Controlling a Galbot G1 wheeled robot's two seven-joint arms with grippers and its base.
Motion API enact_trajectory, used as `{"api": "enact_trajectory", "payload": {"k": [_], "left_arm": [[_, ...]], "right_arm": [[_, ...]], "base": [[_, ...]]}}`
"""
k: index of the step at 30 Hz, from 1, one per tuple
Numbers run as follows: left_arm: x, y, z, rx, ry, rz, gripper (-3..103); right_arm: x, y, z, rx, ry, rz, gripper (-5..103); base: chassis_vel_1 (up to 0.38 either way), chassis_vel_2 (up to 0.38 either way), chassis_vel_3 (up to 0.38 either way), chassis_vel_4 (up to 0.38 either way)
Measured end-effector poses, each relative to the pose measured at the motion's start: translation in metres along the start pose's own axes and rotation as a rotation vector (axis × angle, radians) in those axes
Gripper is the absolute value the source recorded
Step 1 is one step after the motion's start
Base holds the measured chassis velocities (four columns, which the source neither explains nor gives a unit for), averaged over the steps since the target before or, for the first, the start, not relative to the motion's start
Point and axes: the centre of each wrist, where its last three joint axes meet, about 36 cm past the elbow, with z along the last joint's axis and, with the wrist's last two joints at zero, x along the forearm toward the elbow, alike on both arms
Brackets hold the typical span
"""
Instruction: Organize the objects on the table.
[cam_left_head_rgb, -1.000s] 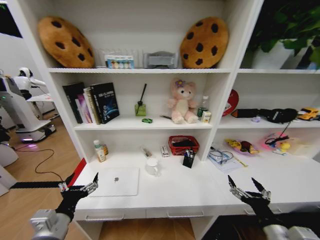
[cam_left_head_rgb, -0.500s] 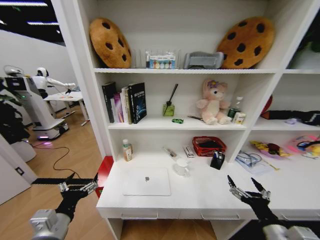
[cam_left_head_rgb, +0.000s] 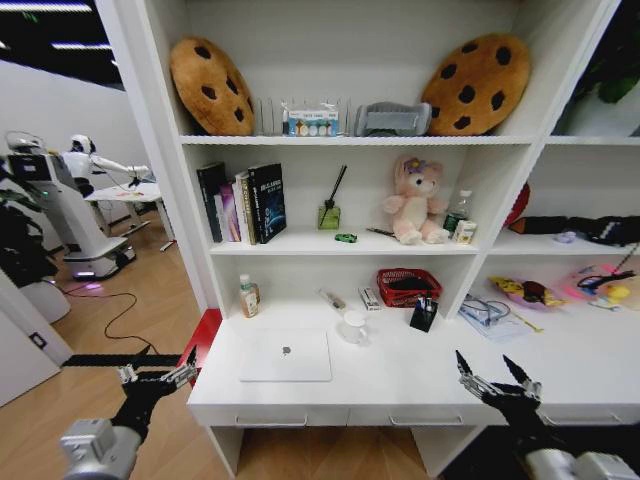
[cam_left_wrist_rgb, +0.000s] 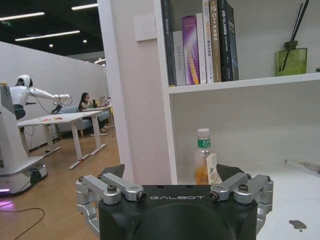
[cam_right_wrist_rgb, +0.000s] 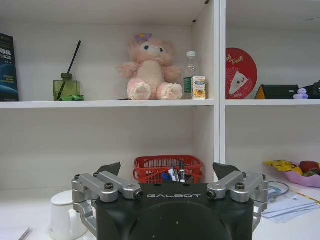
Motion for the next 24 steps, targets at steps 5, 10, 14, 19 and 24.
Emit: {"api": "enact_trajectory", "payload": {"k": [5,10,14,19,24], "left_arm": [[0.0,0.0,0.0,0.0,0.0,0.0,100],[0.0,0.0,0.0,0.0,0.0,-0.001,100],[0.0,0.0,-0.0001,0.0,0.0,-0.001,100],[0.0,0.0,-0.0001,0.0,0.0,-0.001,100],[0.0001,0.0,-0.0001,0.0,0.0,-0.001,100]], "right_arm": [[0.0,0.0,0.0,0.0,0.0,0.0,100],[0.0,0.0,0.0,0.0,0.0,0.0,100],[0.0,0.0,0.0,0.0,0.0,0.0,100],[0.0,0.0,0.0,0.0,0.0,0.0,100],[0.0001,0.0,0.0001,0.0,0.0,0.0,100]], "base": [[0.234,-0.212,-0.262,0.225],[0.249,-0.286,-0.279,0.295],[0.337,-0.36,-0.338,0.35],[0.366,-0.355,-0.354,0.366],[0.361,-0.357,-0.373,0.352]]}}
